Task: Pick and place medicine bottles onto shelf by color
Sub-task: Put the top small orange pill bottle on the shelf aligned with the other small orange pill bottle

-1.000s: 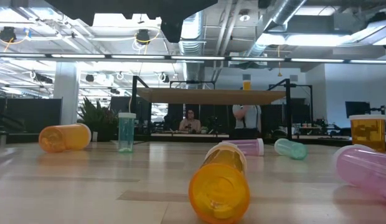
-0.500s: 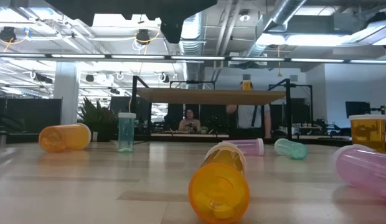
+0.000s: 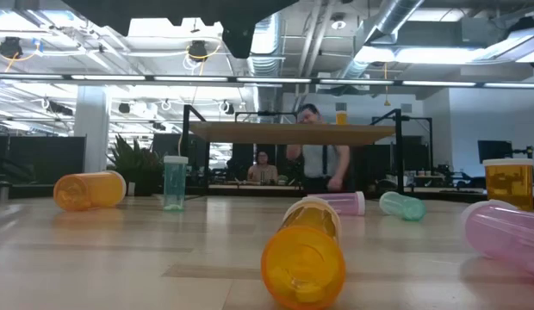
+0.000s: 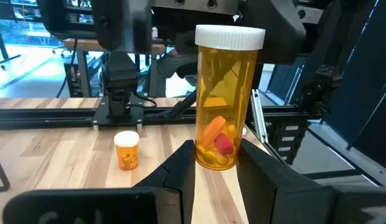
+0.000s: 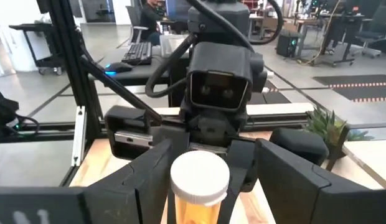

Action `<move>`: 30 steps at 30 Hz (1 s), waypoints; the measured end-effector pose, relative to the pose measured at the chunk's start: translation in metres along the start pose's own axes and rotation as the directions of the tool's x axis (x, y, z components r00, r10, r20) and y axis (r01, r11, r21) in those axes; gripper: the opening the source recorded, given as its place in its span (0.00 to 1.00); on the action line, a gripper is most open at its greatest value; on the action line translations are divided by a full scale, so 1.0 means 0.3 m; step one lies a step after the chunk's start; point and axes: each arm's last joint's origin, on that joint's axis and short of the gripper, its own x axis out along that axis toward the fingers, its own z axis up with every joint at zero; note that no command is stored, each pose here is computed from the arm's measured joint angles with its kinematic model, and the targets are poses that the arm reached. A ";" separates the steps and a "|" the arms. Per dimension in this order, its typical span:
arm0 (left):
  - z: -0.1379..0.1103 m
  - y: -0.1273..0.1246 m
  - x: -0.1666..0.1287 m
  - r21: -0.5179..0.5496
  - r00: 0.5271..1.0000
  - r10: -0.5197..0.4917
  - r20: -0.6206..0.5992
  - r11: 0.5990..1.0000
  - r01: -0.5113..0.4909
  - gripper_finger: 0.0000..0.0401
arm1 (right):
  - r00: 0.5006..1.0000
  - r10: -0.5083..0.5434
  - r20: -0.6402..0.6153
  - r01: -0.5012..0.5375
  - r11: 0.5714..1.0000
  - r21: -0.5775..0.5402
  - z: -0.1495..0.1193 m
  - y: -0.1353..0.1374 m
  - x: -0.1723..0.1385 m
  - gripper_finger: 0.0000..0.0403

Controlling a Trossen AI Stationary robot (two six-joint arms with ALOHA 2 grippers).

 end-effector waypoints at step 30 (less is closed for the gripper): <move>-0.001 0.001 0.000 0.000 1.000 0.001 -0.002 1.000 -0.001 0.20 | 0.999 0.039 -0.031 -0.039 0.999 0.011 -0.010 0.007 -0.002 0.33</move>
